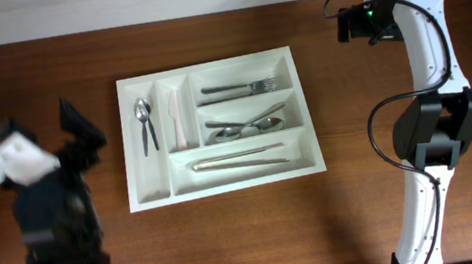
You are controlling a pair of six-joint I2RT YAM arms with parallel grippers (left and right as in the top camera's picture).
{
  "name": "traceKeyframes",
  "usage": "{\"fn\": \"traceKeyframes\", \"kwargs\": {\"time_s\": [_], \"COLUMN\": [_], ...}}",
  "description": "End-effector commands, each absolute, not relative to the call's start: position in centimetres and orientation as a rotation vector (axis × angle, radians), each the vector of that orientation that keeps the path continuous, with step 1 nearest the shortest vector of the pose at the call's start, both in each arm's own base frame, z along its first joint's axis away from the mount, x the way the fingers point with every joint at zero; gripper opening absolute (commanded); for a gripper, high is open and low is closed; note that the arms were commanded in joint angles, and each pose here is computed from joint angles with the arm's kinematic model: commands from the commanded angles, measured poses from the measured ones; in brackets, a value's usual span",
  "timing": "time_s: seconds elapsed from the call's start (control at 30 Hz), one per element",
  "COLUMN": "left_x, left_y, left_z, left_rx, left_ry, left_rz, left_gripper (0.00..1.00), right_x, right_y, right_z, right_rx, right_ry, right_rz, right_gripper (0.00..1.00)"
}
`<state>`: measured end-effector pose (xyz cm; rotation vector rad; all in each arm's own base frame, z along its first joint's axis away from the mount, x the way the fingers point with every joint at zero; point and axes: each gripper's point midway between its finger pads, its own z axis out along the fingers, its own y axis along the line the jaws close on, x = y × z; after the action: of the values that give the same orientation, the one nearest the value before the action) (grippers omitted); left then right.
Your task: Pack container
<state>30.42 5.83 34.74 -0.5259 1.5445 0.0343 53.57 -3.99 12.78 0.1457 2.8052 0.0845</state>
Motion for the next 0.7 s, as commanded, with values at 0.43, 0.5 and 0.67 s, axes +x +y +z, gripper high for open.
{"fn": "traceKeyframes", "kwargs": {"time_s": [0.43, 0.5, 0.67], "left_x": [24.1, 24.0, 23.6], "left_y": [4.2, 4.0, 3.9], "left_z": [24.5, 23.7, 21.3], "left_rx": [-0.327, -0.313, -0.293], "left_ry": [1.457, 1.464, 1.513], "left_rz": [0.03, 0.019, 0.006], "left_gripper": [0.99, 0.99, 0.99], "right_x": [53.6, 53.6, 53.6], "right_y": [-4.4, -4.4, -4.3], "right_z": [13.0, 13.0, 13.0], "right_rx": [0.147, 0.147, 0.147], "right_ry": [2.799, 2.799, 2.799], "right_rz": [0.087, 0.088, 0.088], "right_gripper": [0.99, 0.99, 0.99]}}
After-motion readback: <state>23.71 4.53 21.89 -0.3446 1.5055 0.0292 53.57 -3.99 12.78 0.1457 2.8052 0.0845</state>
